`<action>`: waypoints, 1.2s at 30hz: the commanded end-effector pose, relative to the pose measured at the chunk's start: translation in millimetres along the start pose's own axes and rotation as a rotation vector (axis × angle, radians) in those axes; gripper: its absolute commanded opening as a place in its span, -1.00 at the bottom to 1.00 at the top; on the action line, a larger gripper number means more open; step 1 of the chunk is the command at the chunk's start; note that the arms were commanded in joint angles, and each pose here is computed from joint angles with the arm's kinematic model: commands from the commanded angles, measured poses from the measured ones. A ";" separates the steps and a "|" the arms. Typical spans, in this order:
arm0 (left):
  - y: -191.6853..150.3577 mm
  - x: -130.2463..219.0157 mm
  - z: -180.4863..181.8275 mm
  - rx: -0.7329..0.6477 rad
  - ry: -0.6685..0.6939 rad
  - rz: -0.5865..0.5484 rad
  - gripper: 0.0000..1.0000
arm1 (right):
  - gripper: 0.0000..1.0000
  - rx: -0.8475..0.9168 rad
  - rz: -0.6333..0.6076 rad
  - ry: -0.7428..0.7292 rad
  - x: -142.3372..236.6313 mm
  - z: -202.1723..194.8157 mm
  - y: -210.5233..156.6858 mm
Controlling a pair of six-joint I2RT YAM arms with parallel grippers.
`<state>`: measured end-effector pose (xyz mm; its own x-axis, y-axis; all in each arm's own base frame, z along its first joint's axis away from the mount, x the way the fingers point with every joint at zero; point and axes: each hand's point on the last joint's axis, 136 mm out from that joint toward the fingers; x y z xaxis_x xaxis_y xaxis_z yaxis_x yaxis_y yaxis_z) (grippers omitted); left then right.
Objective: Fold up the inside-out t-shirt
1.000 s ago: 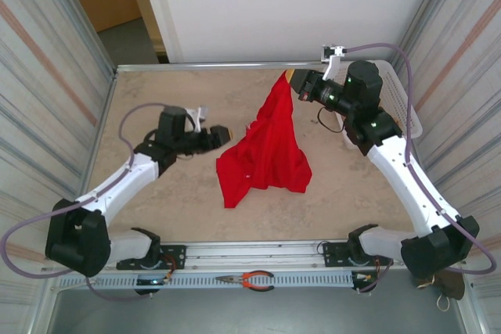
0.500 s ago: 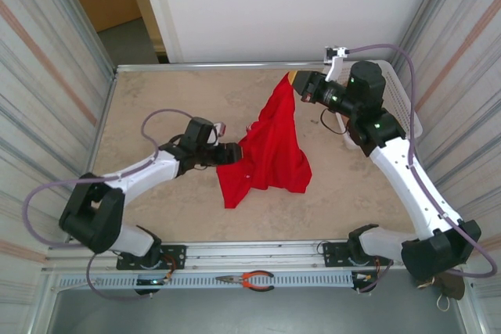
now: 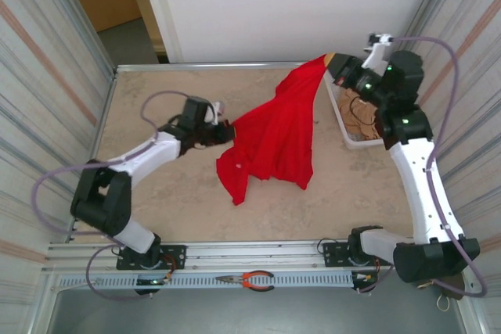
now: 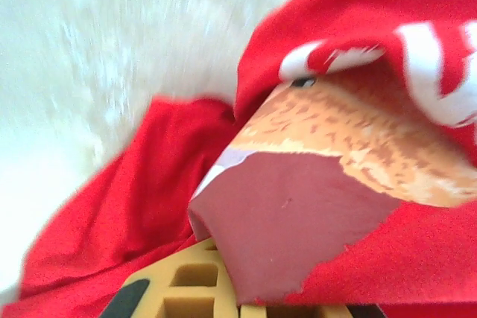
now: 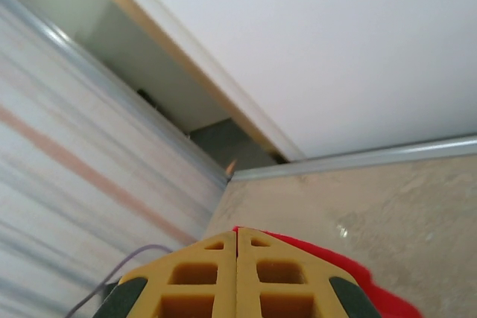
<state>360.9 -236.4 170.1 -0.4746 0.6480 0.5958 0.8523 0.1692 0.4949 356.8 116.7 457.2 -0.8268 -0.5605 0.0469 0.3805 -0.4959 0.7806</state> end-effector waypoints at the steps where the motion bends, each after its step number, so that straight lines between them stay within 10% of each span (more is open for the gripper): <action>1: 61.3 87.9 -57.6 -0.102 -0.137 -0.184 -1.00 | -1.00 0.039 -0.130 0.094 38.1 43.7 47.4; 6: 93.5 160.2 -103.1 -0.200 -0.229 -0.281 -1.00 | -1.00 0.041 -0.171 0.117 48.1 55.1 59.9; 23: 77.2 224.1 -141.0 -0.293 -0.315 -0.338 -1.00 | -1.00 0.122 -0.301 0.217 104.0 124.3 94.2; 36: 95.0 93.7 -4.0 -0.013 -0.076 -0.115 -1.00 | -1.00 -0.033 -0.017 0.021 -52.1 -15.7 25.0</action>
<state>366.5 -180.8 320.0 -0.5404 0.7341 0.4111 0.7566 0.2101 0.6193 378.1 115.0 508.8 -0.8121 -0.5789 -0.0732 0.3240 -0.5517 0.7686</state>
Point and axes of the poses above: each hand's point on the last joint's axis, 136 mm out from that joint toward the fingers, its own x axis back along the fingers, its own z axis along the line the jaws close on, y = z × x, and after that the axes turned 2 degrees about x, right-handed
